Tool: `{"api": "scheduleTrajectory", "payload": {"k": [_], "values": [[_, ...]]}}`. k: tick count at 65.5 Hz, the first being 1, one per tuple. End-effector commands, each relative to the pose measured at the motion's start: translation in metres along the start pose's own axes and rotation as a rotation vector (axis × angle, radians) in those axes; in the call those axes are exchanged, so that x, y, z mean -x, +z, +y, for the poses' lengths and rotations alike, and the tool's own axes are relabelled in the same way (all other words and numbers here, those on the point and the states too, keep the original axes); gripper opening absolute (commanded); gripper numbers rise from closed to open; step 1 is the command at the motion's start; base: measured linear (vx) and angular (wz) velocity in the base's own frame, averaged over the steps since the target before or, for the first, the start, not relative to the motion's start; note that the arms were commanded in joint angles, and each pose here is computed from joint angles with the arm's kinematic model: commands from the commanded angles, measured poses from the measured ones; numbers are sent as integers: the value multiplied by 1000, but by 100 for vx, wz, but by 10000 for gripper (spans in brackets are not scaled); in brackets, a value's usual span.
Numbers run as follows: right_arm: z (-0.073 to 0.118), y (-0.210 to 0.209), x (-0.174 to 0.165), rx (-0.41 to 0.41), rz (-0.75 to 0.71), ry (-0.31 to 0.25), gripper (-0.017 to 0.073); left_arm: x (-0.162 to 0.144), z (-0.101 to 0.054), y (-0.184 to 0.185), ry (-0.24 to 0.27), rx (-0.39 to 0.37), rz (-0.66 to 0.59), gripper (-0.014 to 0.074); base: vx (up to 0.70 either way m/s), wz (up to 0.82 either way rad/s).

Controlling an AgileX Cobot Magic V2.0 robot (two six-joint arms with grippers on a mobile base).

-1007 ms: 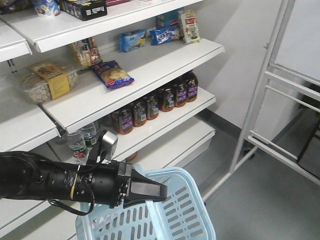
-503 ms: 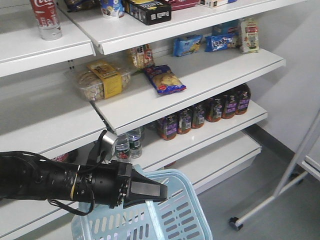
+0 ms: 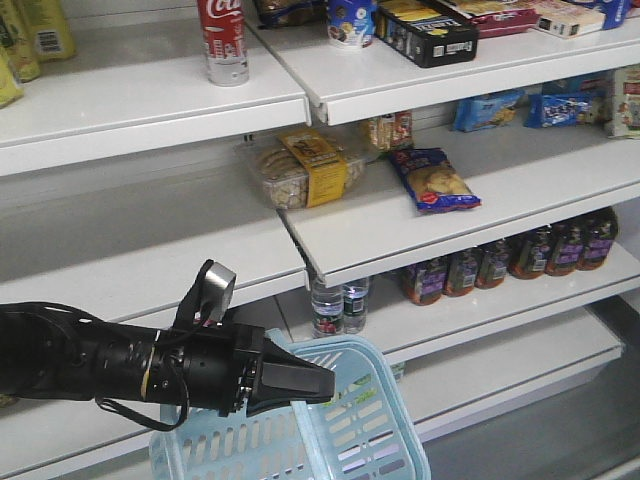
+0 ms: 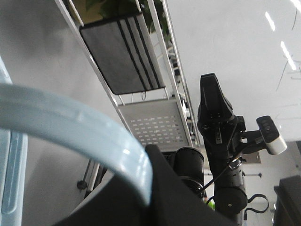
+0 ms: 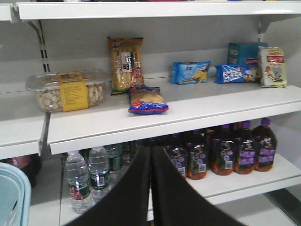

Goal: Place coke in basket with both arms
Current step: 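Drive the base up to the shelf with the red Coca-Cola bottle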

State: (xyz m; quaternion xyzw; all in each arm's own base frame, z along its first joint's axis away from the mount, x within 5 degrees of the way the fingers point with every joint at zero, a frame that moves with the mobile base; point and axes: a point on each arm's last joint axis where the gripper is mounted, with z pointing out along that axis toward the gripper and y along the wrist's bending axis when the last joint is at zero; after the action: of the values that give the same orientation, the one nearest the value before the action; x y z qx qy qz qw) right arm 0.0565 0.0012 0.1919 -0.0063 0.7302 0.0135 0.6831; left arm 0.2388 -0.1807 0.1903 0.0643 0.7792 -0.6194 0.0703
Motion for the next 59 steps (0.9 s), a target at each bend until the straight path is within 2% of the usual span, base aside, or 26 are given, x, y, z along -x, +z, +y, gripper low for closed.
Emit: {"api": "scheduleTrajectory", "payload": {"k": [1, 35, 59], "values": [[0, 0, 2, 4, -74, -7, -9, -3, -36, -5, 41, -249, 47, -7, 10, 37], [0, 0, 2, 4, -74, -7, -9, -3, -36, -5, 41, -249, 47, -7, 9, 37], [0, 0, 2, 4, -74, -7, -9, -3, -36, -5, 41, -249, 47, -7, 4, 20]]}}
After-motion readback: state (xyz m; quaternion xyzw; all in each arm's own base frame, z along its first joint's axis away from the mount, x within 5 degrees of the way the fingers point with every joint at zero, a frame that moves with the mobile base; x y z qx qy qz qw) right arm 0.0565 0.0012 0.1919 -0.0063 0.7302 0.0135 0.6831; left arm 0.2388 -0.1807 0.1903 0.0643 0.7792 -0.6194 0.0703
